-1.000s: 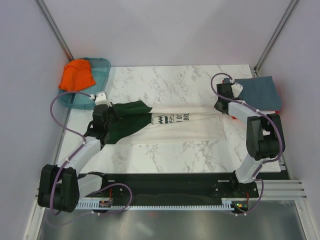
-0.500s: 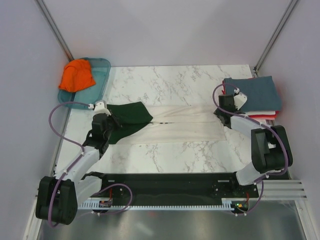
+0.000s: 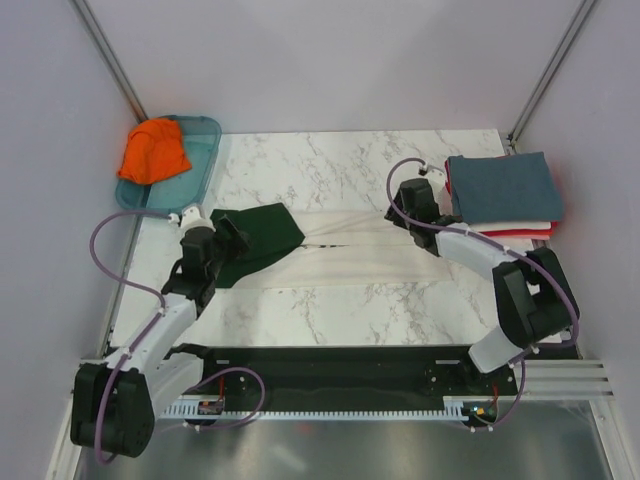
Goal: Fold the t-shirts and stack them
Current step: Fold the tshirt
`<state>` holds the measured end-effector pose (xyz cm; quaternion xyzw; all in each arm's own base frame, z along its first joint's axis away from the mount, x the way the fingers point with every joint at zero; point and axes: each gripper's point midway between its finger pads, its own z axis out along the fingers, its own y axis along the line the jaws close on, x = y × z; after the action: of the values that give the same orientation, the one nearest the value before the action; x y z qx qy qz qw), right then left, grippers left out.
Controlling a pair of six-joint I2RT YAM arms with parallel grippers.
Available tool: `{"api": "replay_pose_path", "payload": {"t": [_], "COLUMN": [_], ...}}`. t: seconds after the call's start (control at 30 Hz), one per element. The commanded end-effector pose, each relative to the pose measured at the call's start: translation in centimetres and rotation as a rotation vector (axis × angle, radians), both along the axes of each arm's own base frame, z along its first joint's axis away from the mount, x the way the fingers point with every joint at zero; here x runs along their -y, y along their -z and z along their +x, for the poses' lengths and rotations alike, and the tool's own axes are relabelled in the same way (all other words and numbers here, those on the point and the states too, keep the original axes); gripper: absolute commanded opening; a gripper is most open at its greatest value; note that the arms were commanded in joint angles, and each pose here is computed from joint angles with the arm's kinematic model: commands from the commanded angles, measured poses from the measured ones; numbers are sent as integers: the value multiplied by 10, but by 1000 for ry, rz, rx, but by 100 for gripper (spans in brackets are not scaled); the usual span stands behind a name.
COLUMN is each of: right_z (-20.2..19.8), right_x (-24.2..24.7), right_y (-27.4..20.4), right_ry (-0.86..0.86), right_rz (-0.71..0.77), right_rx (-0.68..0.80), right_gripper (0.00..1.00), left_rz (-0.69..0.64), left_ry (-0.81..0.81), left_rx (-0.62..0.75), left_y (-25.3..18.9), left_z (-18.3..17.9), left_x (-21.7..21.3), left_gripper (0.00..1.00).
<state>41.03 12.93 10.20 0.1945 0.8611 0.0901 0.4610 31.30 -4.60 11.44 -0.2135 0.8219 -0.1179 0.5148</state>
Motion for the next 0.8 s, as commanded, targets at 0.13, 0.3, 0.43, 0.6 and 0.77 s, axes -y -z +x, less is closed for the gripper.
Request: {"api": "replay_pose_path", "payload": {"t": [0.13, 0.3, 0.43, 0.6, 0.77], "right_z": [17, 19, 21, 17, 15], "right_x": [-147, -205, -245, -271, -283], "right_y": [-32, -13, -12, 16, 31], "right_ry": [-494, -660, -753, -798, -813], "right_rz": [305, 394, 444, 478, 490], "right_rx": [-2, -78, -103, -166, -196], "right_gripper": [51, 50, 50, 50, 50], "left_rz": [-119, -97, -89, -97, -74], "left_ry": [-95, -127, -134, -117, -132], "left_rx": [-96, -186, -240, -304, -362], "left_y": [-16, -5, 3, 11, 27], "left_z": [47, 80, 99, 120, 130], "left_x": [-5, -20, -24, -19, -23], "left_gripper": [94, 93, 93, 93, 92]}}
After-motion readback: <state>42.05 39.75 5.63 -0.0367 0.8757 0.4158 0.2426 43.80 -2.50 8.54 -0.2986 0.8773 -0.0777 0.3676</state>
